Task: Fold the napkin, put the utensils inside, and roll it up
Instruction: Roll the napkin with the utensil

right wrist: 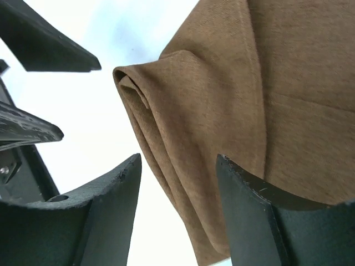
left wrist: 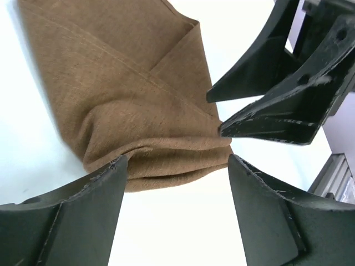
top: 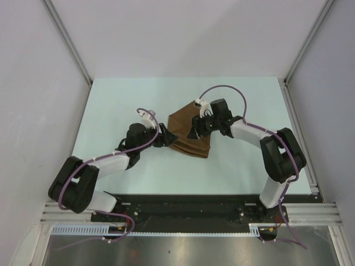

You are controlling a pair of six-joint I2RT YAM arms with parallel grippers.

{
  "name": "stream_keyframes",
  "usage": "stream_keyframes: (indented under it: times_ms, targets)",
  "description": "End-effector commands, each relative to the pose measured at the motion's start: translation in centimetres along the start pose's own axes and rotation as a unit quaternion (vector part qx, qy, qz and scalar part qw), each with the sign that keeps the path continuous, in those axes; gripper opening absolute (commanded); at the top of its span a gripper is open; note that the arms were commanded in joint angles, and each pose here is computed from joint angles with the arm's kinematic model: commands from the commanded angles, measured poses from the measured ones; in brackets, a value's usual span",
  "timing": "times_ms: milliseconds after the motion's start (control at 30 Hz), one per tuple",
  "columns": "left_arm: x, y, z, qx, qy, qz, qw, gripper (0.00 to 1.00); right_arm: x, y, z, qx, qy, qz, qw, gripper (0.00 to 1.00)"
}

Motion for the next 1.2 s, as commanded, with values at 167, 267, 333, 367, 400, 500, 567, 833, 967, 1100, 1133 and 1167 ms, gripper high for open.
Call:
stream_keyframes:
  times_ms: [167,267,333,367,400,500,567,833,967,1100,1133,1167]
  targets:
    - [-0.8,0.1,3.2,-0.092,0.047,0.028,0.994,0.8,0.7,-3.4,1.3,0.015,0.066,-0.013,0.998,0.62]
    - [-0.2,-0.6,3.1,-0.066,0.071,0.041,0.994,0.85,1.9,-4.2,1.7,0.024,0.087,0.003,0.996,0.62]
    - [-0.1,-1.0,2.7,-0.042,0.089,0.039,0.994,0.86,2.6,-4.5,1.7,0.03,0.097,0.015,0.995,0.62]
    - [0.5,-1.2,2.9,-0.041,0.096,0.047,0.993,0.87,3.1,-4.8,1.9,0.029,0.103,0.022,0.994,0.62]
    - [0.6,-1.4,2.9,-0.039,0.105,0.05,0.992,0.87,3.5,-4.9,1.8,0.032,0.103,0.029,0.994,0.62]
    - [1.4,-1.7,3.2,-0.042,0.12,0.063,0.99,0.87,4.5,-5.0,2.4,0.027,0.105,0.041,0.993,0.62]
    - [2.0,-1.8,3.4,-0.046,0.128,0.072,0.988,0.87,5.0,-5.1,2.6,0.028,0.104,0.046,0.993,0.62]
    - [3.8,-2.1,3.6,-0.035,0.163,0.093,0.982,0.79,6.7,-5.7,3.1,0.031,0.102,0.06,0.992,0.62]
    - [4.4,-2.2,3.5,-0.023,0.178,0.1,0.979,0.74,6.9,-6.1,3.1,0.033,0.104,0.062,0.992,0.62]
    - [4.9,-2.3,3.3,-0.01,0.196,0.112,0.974,0.57,6.8,-6.0,3.4,0.041,0.112,0.052,0.992,0.62]
    - [4.9,-2.3,3.2,-0.002,0.199,0.114,0.973,0.47,6.7,-5.8,3.5,0.044,0.114,0.049,0.991,0.62]
    - [5.0,-2.3,3.2,-0.002,0.203,0.117,0.972,0.42,6.5,-5.5,3.8,0.047,0.12,0.041,0.991,0.62]
Point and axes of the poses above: each gripper's point midway between its finger pads, its own y axis back along the fingers, its own z axis along the line the jaws close on, x = y × z, the point moved 6 cm from there along y, back along the fingers, and after that the axes turned 10 degrees about -y, right-handed, at the moved point
